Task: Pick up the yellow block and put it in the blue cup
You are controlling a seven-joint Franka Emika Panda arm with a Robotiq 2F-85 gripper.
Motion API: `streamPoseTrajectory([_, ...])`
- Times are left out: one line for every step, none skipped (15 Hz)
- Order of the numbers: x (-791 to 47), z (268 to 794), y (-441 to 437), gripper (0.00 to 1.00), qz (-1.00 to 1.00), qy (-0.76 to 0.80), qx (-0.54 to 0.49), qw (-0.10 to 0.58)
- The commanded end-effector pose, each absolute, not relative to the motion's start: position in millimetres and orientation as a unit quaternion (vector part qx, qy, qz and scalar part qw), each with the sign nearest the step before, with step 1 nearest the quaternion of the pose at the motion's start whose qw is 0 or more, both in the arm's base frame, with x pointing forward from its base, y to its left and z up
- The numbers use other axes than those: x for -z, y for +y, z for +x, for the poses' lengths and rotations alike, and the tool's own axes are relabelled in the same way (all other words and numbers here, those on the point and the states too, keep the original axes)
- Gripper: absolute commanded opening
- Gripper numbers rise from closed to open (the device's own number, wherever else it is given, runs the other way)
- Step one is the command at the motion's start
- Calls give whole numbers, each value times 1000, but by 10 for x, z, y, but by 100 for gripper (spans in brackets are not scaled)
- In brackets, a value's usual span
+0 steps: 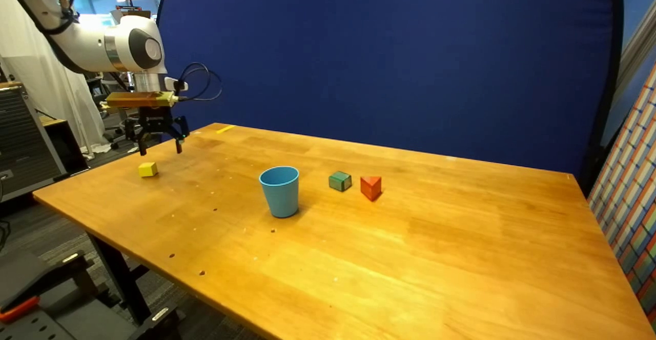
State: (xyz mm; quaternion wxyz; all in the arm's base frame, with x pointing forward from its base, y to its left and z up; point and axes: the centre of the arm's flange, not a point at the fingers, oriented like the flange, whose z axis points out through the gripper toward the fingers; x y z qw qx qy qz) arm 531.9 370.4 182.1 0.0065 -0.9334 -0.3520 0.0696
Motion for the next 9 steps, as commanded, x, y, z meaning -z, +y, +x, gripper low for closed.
streamPoseTrajectory([-2007, 5309, 3815, 100, -931, -358, -74, 9])
streamPoseTrajectory([-1989, 5289, 3799, 100, -931, -356, -76, 11])
streamPoseTrajectory([-1964, 5272, 3788, 100, -931, -355, -79, 14])
streamPoseTrajectory([-1932, 5255, 3774, 100, -931, -355, -82, 17])
streamPoseTrajectory([-1898, 5235, 3765, 100, -932, -353, -86, 19])
streamPoseTrajectory([-1852, 5204, 3763, 100, -932, -350, -92, 23])
streamPoseTrajectory([-1806, 5170, 3763, 100, -932, -348, -98, 27])
streamPoseTrajectory([-1757, 5137, 3773, 100, -932, -347, -105, 31])
streamPoseTrajectory([-1700, 5093, 3778, 100, -932, -344, -108, 30])
